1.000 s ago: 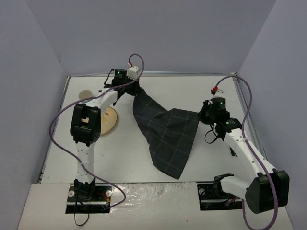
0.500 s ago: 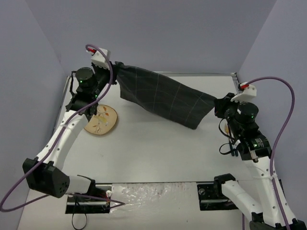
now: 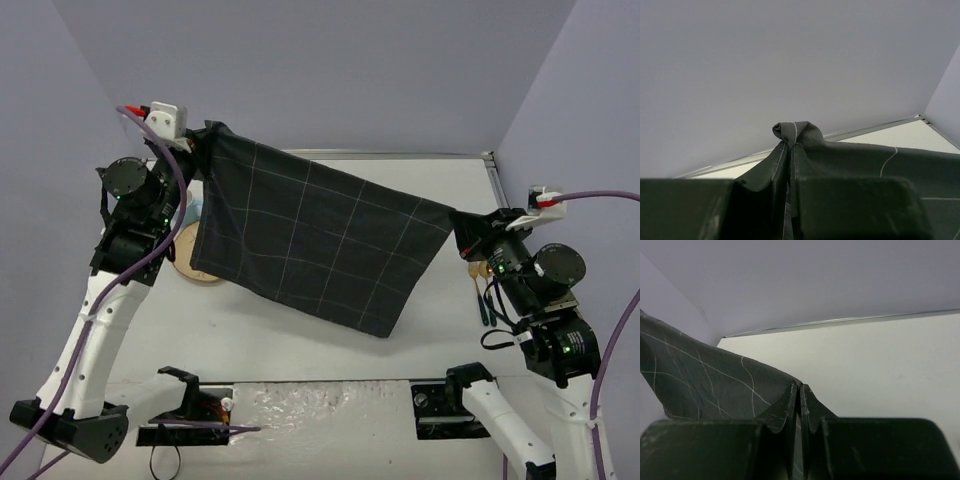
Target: Set the dinner table for one person
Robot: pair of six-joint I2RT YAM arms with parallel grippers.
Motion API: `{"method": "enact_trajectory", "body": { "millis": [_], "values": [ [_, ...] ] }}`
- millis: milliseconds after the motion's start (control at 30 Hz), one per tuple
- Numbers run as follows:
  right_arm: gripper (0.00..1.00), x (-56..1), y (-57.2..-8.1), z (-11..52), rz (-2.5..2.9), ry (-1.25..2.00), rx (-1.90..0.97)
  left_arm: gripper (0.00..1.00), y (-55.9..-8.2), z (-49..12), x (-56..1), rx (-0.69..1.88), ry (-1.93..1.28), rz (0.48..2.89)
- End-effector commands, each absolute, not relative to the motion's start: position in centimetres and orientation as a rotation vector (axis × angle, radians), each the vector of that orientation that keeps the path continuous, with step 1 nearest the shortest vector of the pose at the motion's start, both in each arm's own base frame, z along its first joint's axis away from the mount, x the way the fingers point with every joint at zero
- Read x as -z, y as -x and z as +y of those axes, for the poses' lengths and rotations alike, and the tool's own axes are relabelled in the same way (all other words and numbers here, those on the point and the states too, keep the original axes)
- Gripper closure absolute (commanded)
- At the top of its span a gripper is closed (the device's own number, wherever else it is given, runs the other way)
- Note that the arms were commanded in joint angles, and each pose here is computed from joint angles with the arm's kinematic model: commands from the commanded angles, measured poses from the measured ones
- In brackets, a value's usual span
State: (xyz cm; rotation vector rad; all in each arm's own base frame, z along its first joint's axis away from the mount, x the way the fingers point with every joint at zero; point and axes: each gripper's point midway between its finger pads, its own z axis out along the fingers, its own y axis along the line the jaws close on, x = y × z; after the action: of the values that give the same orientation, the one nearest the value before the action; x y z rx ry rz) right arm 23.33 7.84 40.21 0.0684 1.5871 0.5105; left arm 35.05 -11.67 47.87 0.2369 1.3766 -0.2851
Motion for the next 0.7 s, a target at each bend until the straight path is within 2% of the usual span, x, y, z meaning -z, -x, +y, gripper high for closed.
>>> {"method": "enact_trajectory", "body": {
  "millis": [0,167,433,667],
  "values": [
    [1.00,-36.4,-27.0,8.3,1.697,-0.203,-0.541,1.00,-41.8,-13.6,-43.4,0.264,-0.270,1.501],
    [1.00,-27.5,-31.0,6.1,1.897,-0.405,-0.353,1.00,-48.9,-17.2,-33.9,0.301,-0.315,1.694],
    [1.00,-16.7,-34.6,2.0,2.091,-0.571,-0.061,1.00,-55.6,-22.6,-20.4,0.303,-0.381,1.928],
    [1.00,-13.5,-38.7,-1.2,2.136,-0.623,0.060,1.00,-59.5,-22.0,-17.1,0.256,-0.208,1.984]
  ]
}}
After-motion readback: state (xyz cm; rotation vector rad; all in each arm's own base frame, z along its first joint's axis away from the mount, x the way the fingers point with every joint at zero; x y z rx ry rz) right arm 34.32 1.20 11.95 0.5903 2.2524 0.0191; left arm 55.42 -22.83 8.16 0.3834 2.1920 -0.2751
